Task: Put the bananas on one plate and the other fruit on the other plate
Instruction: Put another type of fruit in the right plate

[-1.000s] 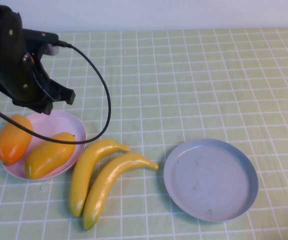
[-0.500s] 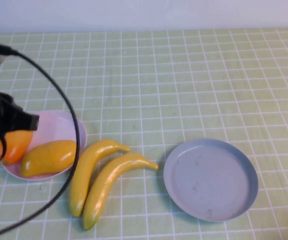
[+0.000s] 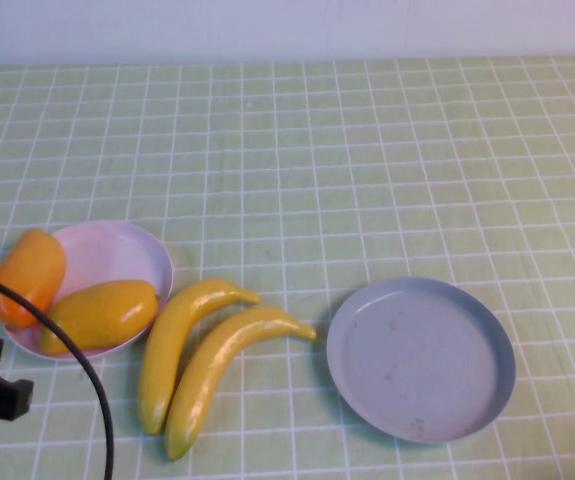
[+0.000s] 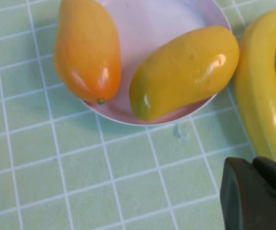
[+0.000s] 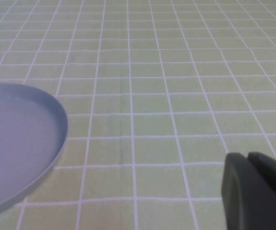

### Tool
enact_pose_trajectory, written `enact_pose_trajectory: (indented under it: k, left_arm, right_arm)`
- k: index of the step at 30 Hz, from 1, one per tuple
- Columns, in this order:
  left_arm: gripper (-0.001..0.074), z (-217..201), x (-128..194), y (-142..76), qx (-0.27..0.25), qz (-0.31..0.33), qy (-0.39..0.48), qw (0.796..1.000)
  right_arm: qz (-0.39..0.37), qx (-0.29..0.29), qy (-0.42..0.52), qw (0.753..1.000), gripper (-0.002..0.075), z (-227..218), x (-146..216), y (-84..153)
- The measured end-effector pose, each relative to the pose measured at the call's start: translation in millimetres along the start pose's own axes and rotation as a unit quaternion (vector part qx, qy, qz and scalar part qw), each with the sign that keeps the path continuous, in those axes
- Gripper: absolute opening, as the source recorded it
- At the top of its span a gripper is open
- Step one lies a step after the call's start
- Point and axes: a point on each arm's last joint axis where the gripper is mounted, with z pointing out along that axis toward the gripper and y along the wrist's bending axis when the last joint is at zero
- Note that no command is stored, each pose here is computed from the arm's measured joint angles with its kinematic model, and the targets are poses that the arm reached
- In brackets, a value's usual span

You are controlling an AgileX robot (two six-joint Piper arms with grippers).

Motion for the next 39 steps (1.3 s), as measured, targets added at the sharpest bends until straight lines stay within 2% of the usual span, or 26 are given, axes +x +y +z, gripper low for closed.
enact_pose_trajectory:
  k: [3,8,10,13,18,21,27,30,39]
  left_arm:
    - [0.0003,-0.1,-3.1,0.3,-0.002,0.003,-0.017,1.0]
    - [0.0003,-2.6,-14.7,-2.3,0.001,0.02,-0.123,0.992]
    - [0.0003,-3.3,-10.2,-2.8,0.001,0.025,-0.169,0.985]
    - [0.0003,-7.7,11.7,-2.1,-0.002,0.015,-0.238,0.971]
    - [0.0003,-19.2,59.5,0.3,-0.028,-0.006,-0.373,0.927]
    - [0.0003,-16.2,86.3,-0.5,-0.043,-0.011,-0.409,0.912]
    - [0.0003,-2.0,122.0,-1.1,-0.066,-0.031,-0.435,0.898]
    - [0.0003,1.6,126.3,-1.1,-0.067,-0.036,-0.419,0.905]
    - [0.0003,22.0,150.6,-3.3,-0.054,-0.046,-0.257,0.964]
  right_arm:
    - [0.0,0.0,0.0,1.0,-0.0015,0.0,0.0,0.0]
    - [0.0,0.0,0.0,1.0,-0.0015,0.0,0.0,0.0]
    - [0.0,0.0,0.0,1.0,-0.0015,0.0,0.0,0.0]
    - [0.001,0.0,0.0,1.0,-0.0016,0.0,0.0,0.1]
    - [0.001,0.0,0.0,1.0,-0.0016,0.0,0.0,0.1]
    - [0.002,-0.001,0.0,1.0,-0.0015,0.0,0.0,0.1]
    - [0.002,-0.001,0.0,1.0,-0.0016,0.0,0.0,0.1]
    - [0.002,-0.001,0.0,1.0,-0.0016,0.0,0.0,0.1]
    - [0.003,-0.001,0.0,1.0,-0.0015,0.0,0.0,0.2]
